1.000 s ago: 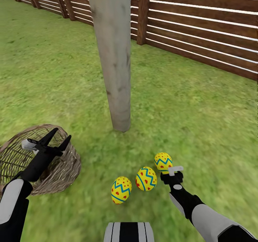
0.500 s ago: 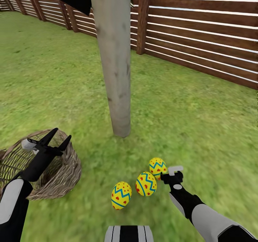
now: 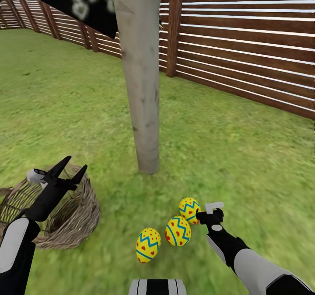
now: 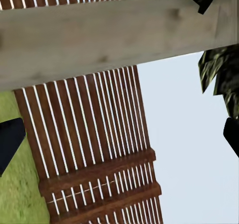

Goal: Take the three Easter eggs out of the wicker basket on the lawn in the garden, then place them on the lawn next to a single tree (choose any tree) so that all three eggs are next to the same tree and none are left in the basket.

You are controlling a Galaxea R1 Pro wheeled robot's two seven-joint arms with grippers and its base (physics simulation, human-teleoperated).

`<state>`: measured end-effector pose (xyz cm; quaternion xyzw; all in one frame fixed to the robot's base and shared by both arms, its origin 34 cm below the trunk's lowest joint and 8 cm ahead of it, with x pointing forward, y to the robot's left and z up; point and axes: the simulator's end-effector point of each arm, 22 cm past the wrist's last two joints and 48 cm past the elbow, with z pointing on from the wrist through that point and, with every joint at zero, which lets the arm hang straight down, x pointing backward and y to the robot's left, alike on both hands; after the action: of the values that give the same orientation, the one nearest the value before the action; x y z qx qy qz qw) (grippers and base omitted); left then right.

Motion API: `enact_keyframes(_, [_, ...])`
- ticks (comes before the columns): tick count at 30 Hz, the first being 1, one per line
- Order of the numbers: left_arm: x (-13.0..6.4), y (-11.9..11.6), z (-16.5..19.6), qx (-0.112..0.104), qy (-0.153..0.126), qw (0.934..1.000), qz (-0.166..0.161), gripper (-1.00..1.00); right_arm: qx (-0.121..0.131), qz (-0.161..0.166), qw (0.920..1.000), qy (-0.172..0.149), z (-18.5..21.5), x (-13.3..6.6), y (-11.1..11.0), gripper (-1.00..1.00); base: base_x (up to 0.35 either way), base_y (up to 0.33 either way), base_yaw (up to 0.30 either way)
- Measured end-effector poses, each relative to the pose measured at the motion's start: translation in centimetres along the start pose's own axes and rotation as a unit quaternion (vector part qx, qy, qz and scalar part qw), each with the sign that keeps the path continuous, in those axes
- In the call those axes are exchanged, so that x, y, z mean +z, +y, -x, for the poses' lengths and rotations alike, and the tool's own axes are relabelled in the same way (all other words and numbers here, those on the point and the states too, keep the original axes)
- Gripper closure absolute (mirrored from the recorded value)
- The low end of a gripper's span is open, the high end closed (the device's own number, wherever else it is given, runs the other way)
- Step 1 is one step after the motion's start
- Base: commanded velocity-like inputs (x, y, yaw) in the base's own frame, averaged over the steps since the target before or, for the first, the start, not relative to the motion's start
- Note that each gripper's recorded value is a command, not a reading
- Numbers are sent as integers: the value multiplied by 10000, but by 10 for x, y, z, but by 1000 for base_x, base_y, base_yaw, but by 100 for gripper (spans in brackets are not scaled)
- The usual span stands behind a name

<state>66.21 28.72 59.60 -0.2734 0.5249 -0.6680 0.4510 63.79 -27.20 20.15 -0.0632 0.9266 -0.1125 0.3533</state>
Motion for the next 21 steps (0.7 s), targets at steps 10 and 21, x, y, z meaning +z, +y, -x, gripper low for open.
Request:
enact_keyframes(10, [2,-24,2,123,78,9998,-123,-100,40,-41,9998,-197,24,-10,-7,-100,0,0,0])
enact_keyframes(21, [6,-54,3,254,111,9991,-327,-100,72,-74,9991,-410,50,-21,-12,-100,-58,0,0])
